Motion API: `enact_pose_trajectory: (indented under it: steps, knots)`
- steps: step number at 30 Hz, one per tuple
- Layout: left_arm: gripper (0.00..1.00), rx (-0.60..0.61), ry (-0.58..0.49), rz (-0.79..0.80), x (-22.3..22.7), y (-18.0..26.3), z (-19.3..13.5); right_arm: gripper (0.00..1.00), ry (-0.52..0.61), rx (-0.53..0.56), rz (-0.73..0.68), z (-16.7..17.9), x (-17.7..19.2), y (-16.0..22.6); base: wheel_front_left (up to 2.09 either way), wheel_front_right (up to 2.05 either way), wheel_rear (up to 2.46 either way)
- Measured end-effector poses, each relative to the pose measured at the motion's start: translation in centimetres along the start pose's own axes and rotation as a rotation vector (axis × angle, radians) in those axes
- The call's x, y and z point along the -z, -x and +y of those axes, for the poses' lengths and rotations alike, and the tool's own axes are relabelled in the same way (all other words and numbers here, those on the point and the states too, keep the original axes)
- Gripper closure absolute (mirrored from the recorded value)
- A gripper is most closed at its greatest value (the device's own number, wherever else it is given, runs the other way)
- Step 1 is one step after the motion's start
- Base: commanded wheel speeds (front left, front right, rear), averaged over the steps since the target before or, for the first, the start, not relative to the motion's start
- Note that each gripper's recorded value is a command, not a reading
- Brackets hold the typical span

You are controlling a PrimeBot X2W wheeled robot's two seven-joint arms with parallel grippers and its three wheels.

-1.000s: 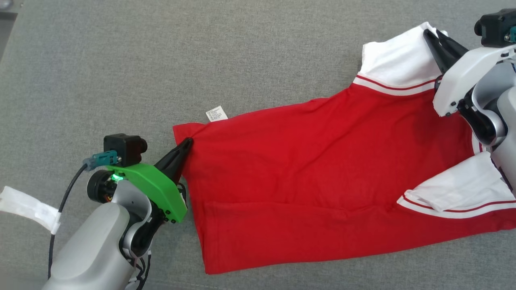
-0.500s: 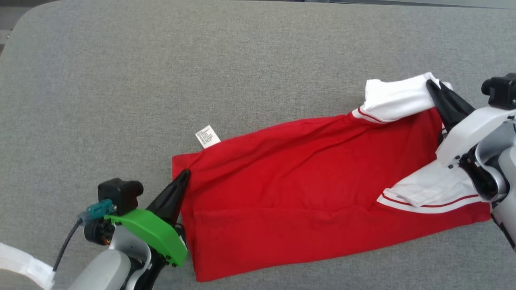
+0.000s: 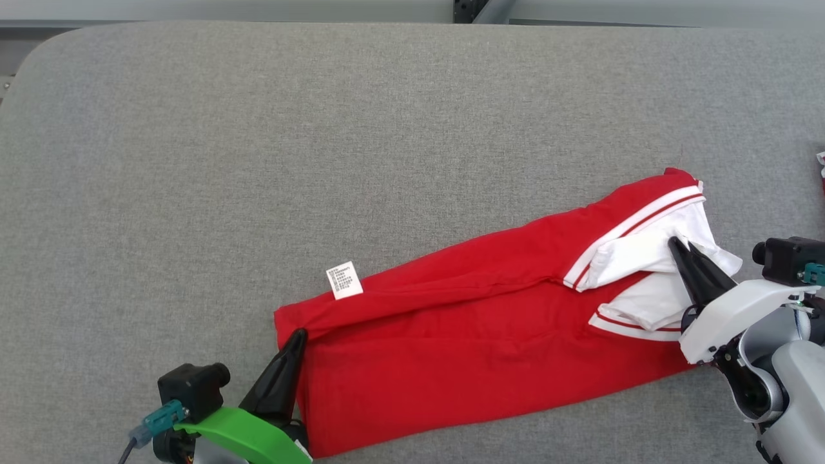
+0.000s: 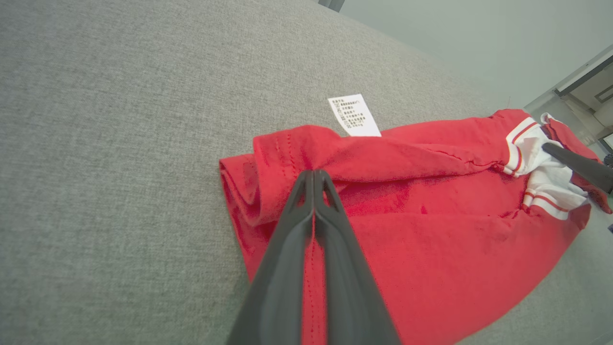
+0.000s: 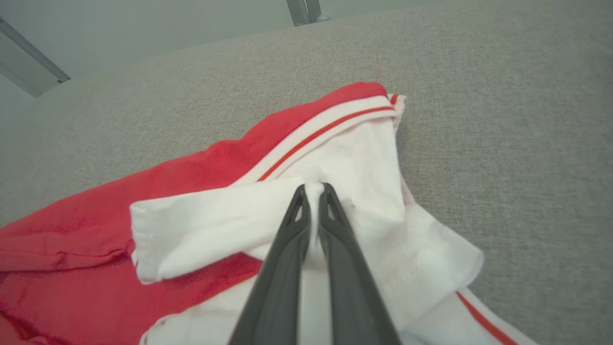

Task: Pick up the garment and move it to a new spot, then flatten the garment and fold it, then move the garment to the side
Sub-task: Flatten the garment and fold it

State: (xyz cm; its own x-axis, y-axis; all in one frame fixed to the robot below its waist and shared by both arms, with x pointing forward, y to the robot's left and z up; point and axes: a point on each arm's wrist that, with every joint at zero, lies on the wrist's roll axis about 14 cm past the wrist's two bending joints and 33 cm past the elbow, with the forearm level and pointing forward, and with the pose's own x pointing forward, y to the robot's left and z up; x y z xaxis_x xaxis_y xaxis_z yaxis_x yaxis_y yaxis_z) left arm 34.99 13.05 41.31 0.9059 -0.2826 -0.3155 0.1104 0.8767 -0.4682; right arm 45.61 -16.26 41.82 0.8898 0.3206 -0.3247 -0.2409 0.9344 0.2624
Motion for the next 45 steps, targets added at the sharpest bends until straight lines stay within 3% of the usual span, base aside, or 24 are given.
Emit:
enact_pose_trajectory:
  steps: [10, 13, 14, 15, 16, 17, 21, 27, 36, 41, 42, 45]
  knots:
    - [1.00, 0.006, 0.043, -0.101, -1.2, 1.2, -0.9, 1.00, -0.042, 0.025, -0.035, 0.2, -0.1, 1.9, 0.00, 0.00, 0.00]
    - [1.00, -0.007, 0.024, -0.044, 0.9, 1.9, -0.6, 1.00, -0.053, 0.050, 0.006, -0.4, 1.2, 2.4, 0.00, 0.00, 0.00]
    - [0.96, -0.020, 0.031, -0.023, 1.7, 2.1, -0.4, 1.00, -0.030, 0.058, 0.024, -0.7, 1.7, 2.5, 0.00, 0.00, 0.00]
    - [0.63, -0.028, 0.038, -0.006, 2.4, 2.2, -0.3, 0.29, 0.003, 0.067, 0.048, -1.1, 2.2, 2.7, 0.00, 0.00, 0.00]
    - [0.50, -0.033, 0.038, 0.006, 2.8, 2.3, -0.2, 0.00, 0.013, 0.076, 0.061, -1.5, 2.5, 2.8, 0.00, 0.00, 0.00]
    - [0.00, -0.037, 0.034, 0.015, 3.2, 2.3, -0.2, 0.00, 0.017, 0.084, 0.068, -1.7, 2.7, 2.8, 0.00, 0.00, 0.00]
    - [0.00, -0.087, -0.009, 0.016, 3.5, 2.6, 0.8, 0.00, 0.040, 0.097, -0.001, -2.3, 0.1, 2.0, 0.00, 0.00, 0.00]
    - [0.00, -0.266, -0.148, -0.165, -1.3, 3.3, 3.1, 0.00, 0.103, 0.116, -0.052, -2.9, -3.4, 0.9, 0.00, 0.00, 0.00]
    - [0.00, -0.339, -0.183, -0.274, -3.4, 4.6, 3.9, 0.00, 0.115, 0.139, 0.225, -3.3, 3.5, -0.2, 0.00, 0.00, 0.00]
    - [0.00, -0.336, -0.186, -0.260, -2.7, 4.9, 4.1, 0.00, 0.098, 0.115, 0.304, -2.8, 5.3, -0.5, 0.00, 0.00, 0.00]
    - [0.00, -0.330, -0.186, -0.257, -2.6, 4.8, 4.1, 1.00, 0.081, 0.108, 0.307, -2.6, 5.3, -0.6, 0.00, 0.00, 0.00]
    - [0.00, -0.318, -0.187, -0.243, -2.2, 4.7, 4.2, 1.00, 0.023, 0.059, 0.323, -1.2, 5.3, -0.6, 0.00, 0.00, 0.00]
